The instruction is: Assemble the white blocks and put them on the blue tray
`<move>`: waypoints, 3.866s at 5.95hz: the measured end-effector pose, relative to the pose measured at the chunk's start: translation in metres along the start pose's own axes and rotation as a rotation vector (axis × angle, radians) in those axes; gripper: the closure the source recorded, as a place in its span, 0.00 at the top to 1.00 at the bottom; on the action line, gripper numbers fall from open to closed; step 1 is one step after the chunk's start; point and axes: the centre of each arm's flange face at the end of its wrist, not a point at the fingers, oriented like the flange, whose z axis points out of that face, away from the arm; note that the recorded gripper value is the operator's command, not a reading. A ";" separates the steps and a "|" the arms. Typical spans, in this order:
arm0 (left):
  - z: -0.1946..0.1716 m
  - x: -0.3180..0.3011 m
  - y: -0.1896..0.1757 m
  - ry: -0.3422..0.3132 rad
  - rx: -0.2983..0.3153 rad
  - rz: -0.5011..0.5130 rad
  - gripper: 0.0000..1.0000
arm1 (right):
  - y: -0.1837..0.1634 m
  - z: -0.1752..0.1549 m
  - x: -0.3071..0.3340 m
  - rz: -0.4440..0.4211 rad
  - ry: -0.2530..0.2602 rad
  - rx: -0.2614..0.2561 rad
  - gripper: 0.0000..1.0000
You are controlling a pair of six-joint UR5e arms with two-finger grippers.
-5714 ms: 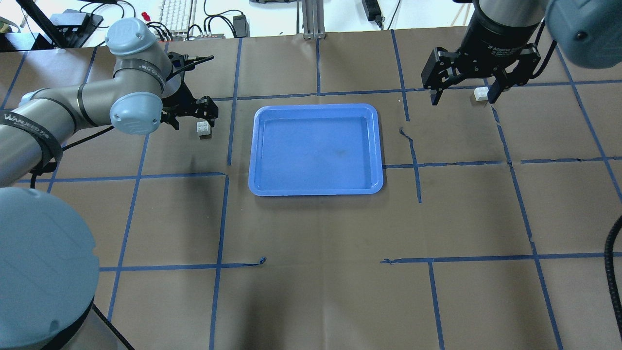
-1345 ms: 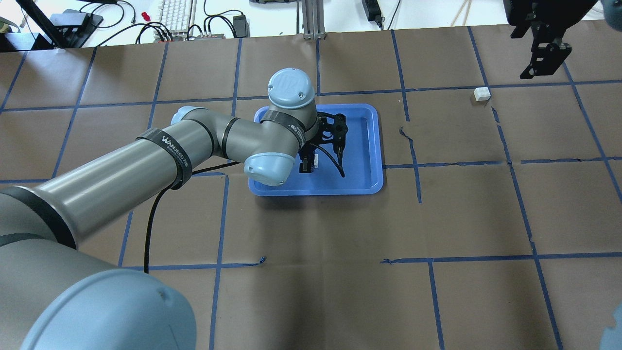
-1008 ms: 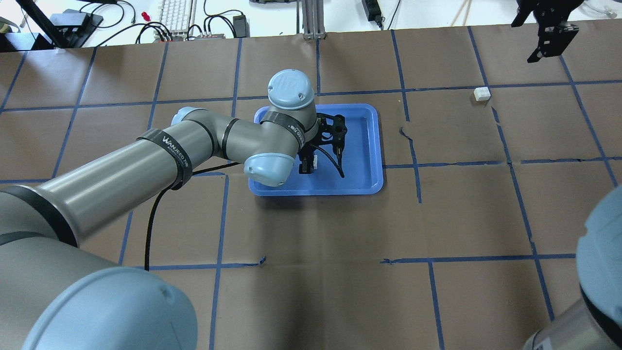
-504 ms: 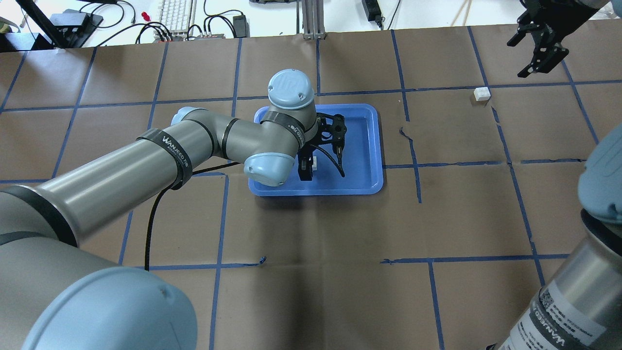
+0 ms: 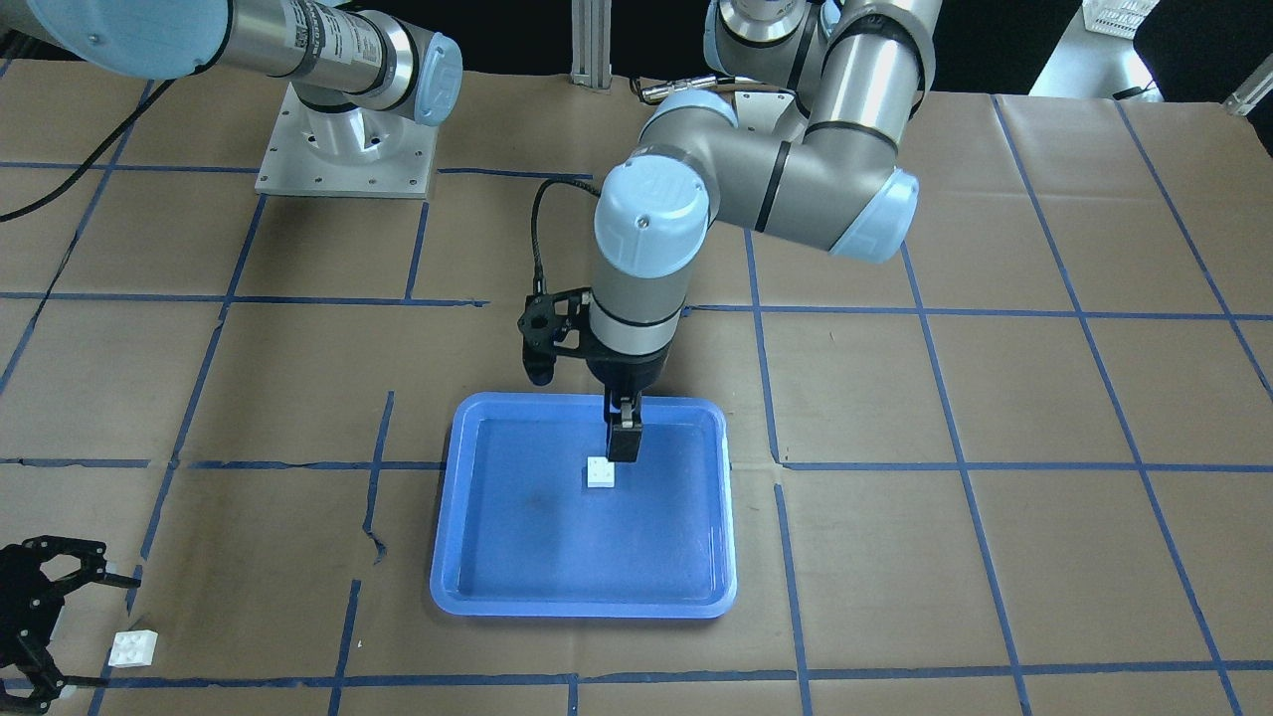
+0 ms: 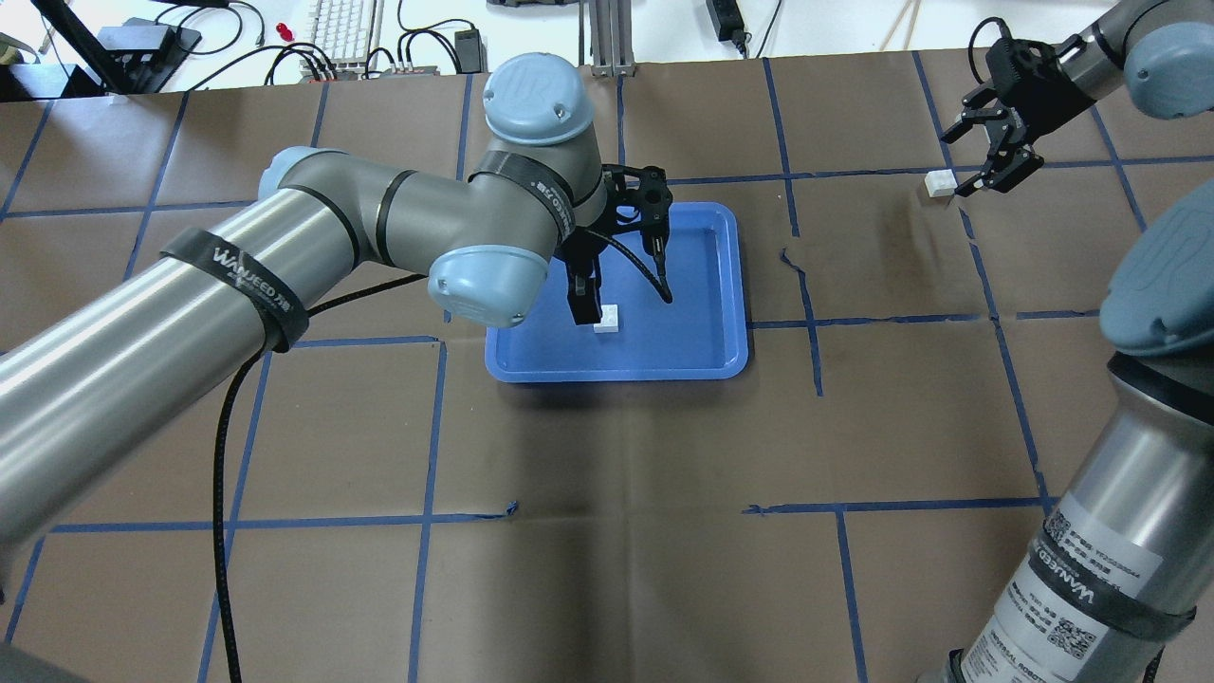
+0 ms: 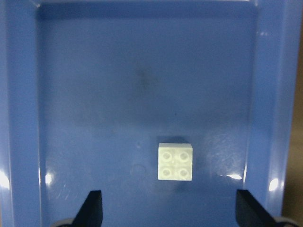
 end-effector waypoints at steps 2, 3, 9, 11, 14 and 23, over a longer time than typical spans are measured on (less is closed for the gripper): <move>-0.104 0.048 0.029 0.085 0.025 -0.048 0.99 | 0.013 0.020 0.006 -0.054 0.014 0.000 1.00; -0.138 0.073 0.038 0.110 0.030 -0.088 0.99 | 0.016 0.024 0.007 -0.064 0.014 -0.005 0.98; -0.180 0.074 0.070 -0.023 0.040 -1.126 0.99 | 0.019 0.022 0.006 -0.060 0.007 -0.034 0.29; -0.197 0.071 0.094 -0.064 0.098 -1.483 0.99 | 0.017 0.013 0.009 -0.068 0.017 -0.052 0.26; -0.197 0.040 0.162 -0.093 0.086 -1.680 0.99 | -0.031 -0.028 0.016 -0.081 0.055 -0.070 0.27; -0.201 0.036 0.175 -0.048 -0.002 -1.615 0.99 | -0.341 0.170 -0.107 -0.026 0.067 -0.006 0.29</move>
